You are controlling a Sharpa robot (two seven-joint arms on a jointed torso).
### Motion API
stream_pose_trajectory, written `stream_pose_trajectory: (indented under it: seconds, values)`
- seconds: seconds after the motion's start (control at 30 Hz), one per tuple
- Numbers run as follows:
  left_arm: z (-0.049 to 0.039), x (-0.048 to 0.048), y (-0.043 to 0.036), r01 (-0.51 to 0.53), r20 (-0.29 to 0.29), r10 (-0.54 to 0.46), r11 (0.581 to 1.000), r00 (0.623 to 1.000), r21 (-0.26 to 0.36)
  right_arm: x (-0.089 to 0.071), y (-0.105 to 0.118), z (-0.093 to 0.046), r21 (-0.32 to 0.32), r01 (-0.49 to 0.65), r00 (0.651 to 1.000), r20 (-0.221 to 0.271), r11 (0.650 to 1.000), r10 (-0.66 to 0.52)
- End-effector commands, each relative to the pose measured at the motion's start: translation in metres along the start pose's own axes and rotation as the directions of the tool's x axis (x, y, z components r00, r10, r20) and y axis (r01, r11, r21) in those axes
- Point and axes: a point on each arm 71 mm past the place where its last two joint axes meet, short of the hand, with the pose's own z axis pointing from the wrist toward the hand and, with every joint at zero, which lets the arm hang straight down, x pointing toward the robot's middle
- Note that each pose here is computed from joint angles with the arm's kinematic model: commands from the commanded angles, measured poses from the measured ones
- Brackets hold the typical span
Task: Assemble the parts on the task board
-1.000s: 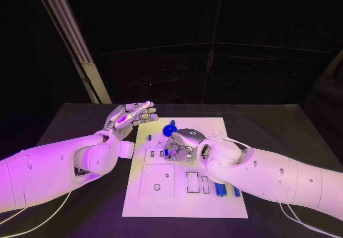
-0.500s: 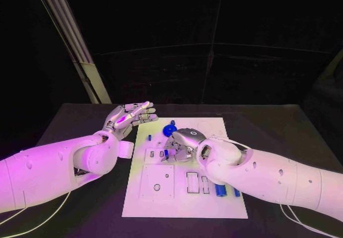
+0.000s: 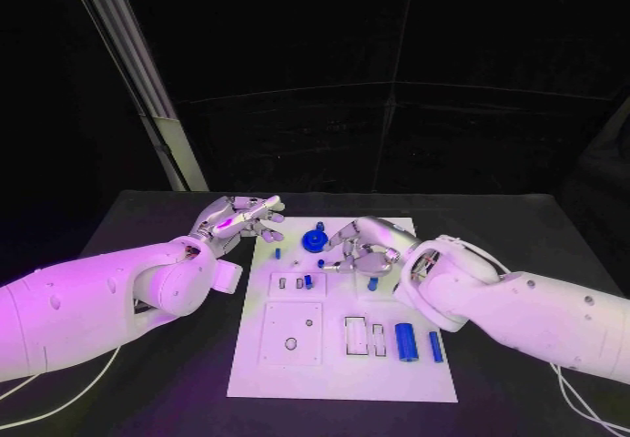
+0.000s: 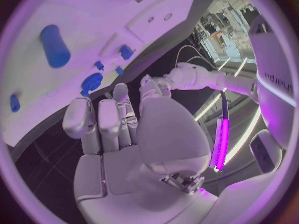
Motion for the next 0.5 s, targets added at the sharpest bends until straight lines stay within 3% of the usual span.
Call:
stream_pose_trajectory:
  seconds: [0.03,0.13,0.27,0.37,0.5]
  values:
    - [0.0006,0.0044,0.008,-0.237,-0.191,0.204,0.957,0.96,-0.17,-0.013,-0.007,-0.004,0.044,-0.349,0.937,-0.012,0.936,0.349]
    - [0.0001,0.0044,0.0112,-0.349,-0.267,0.284,0.906,0.921,-0.24,-0.029,-0.019,-0.011,0.101,-0.447,0.894,0.012,0.889,0.448]
    - [0.0016,0.003,0.013,-0.466,-0.311,0.374,0.827,0.874,-0.314,-0.044,-0.035,-0.019,0.155,-0.543,0.839,0.057,0.826,0.541]
    - [0.0019,0.0033,0.0136,-0.533,-0.347,0.421,0.767,0.838,-0.357,-0.049,-0.042,-0.023,0.165,-0.57,0.821,0.069,0.805,0.567]
    - [0.0035,0.006,0.0132,-0.638,-0.411,0.492,0.651,0.767,-0.411,-0.055,-0.049,-0.028,0.162,-0.586,0.81,0.079,0.794,0.581]
